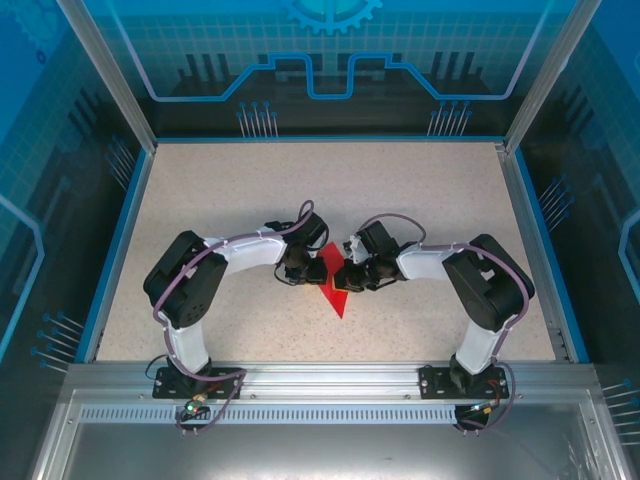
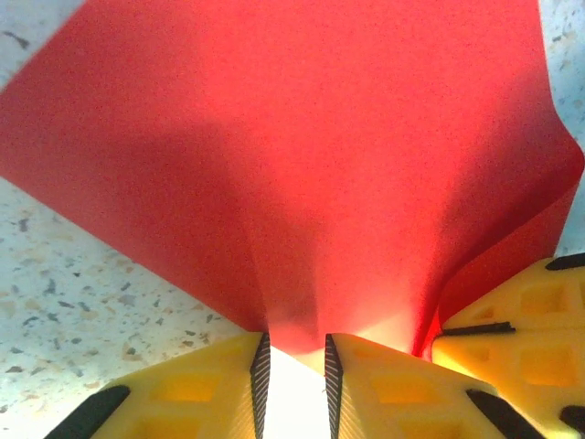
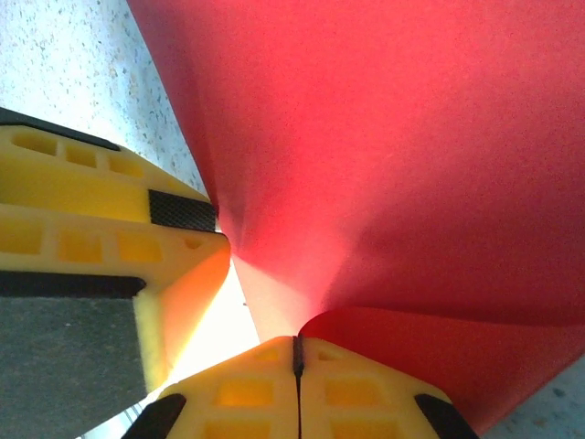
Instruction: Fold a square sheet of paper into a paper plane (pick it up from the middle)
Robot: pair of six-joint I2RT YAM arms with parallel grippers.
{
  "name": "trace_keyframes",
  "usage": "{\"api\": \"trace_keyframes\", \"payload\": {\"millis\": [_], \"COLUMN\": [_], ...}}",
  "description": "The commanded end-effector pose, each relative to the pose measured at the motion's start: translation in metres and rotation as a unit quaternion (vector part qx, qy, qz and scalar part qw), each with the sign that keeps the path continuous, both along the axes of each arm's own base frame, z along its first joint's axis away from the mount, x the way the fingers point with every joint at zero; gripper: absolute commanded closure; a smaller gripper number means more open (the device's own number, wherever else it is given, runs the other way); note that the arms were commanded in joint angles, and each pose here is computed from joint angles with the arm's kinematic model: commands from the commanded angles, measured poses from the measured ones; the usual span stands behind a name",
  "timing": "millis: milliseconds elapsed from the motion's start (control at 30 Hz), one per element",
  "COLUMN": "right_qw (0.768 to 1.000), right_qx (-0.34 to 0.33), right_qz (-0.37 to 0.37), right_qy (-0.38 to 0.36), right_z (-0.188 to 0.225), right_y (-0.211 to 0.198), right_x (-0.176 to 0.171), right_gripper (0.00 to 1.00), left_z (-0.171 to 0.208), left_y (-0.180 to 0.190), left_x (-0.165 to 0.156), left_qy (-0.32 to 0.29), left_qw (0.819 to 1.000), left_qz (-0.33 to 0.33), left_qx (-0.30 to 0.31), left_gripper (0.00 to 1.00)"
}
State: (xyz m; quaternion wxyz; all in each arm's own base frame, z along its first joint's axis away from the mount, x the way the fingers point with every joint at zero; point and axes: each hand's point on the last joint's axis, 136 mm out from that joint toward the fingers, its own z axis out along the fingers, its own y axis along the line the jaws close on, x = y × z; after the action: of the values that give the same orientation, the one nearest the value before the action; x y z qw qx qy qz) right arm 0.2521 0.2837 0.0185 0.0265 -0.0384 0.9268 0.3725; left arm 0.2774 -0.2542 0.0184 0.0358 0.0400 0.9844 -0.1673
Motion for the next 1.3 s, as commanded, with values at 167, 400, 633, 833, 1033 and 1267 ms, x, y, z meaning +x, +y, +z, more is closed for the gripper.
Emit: {"api": "trace_keyframes", "payload": {"millis": [167,400,633,833,1033,1267], "right_qw": [1.000,1.000,1.000,1.000,1.000,1.000], "right_qx": [-0.018,-0.021,-0.026,-0.031,-0.023,-0.011], "right_qz": [0.003,0.003,0.005,0.003,0.001,-0.002], "right_qy": [0.002,0.001,0.000,0.002,-0.001,-0.004], "right_z": [-0.006,-0.007,-0.009,-0.012,-0.009,-0.006], "right_y": [0.006,0.007,0.009,0.009,0.011,0.015], "right_x": [0.001,0.001,0.002,0.003,0.004,0.006], "right_gripper": [0.94,0.93,0.93,0.93,0.93,0.92], "left_z": [0.010,0.000,-0.006,-0.010,-0.015,-0.020], "left_y": [0.003,0.004,0.005,0.006,0.008,0.009], "left_x": [0.011,0.009,0.006,0.004,0.001,0.000], "left_qy": [-0.016,-0.005,0.002,0.006,0.011,0.015], "left_qw": [1.000,1.000,1.000,1.000,1.000,1.000], "left_qz": [-0.008,-0.009,-0.007,-0.007,-0.007,-0.006], "left_qx": [0.003,0.007,0.008,0.009,0.014,0.015], "left_gripper": [0.75,0.75,0.76,0.76,0.78,0.80]}}
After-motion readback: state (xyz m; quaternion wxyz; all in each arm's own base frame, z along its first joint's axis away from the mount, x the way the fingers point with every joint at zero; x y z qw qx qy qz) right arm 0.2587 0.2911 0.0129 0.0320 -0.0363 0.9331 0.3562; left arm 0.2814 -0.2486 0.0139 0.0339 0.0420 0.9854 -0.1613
